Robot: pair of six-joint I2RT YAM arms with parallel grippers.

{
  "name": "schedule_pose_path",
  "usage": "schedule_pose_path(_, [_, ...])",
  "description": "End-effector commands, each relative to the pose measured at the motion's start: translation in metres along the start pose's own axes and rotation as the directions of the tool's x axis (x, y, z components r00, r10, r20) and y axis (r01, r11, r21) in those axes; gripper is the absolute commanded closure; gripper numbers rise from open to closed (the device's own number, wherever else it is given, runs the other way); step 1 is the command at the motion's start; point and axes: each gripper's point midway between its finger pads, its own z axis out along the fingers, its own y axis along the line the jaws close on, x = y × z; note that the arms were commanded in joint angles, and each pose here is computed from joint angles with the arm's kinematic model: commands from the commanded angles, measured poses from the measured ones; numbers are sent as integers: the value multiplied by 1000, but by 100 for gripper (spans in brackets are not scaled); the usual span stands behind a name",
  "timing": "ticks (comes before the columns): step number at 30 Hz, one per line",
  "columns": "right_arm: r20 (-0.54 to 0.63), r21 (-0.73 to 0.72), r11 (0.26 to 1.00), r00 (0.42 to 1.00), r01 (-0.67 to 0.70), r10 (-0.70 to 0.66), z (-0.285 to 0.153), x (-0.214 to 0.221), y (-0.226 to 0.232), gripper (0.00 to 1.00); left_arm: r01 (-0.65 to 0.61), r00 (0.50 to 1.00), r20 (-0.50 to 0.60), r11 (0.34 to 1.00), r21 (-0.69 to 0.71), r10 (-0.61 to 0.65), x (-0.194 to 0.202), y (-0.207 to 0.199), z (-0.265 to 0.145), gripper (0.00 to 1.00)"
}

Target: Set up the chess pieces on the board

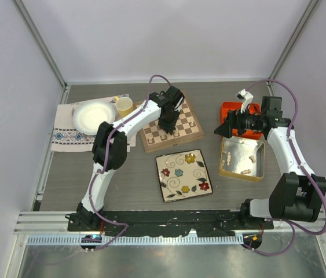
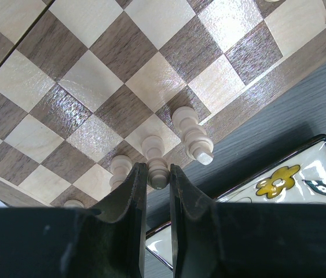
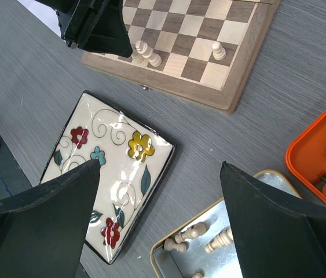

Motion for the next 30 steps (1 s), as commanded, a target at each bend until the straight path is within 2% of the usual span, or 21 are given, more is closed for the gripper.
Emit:
schedule_pose_path(1, [24,-3,999,999,46,-46,-3,-14,1,10,10,998,60,1000,18,-11,-13,-2,-18,87])
schedule_pose_path(30, [22,-5,999,999,46,-45,-2,-13,1,10,18,998,67,1000,11,-19,-14,-1,-24,66])
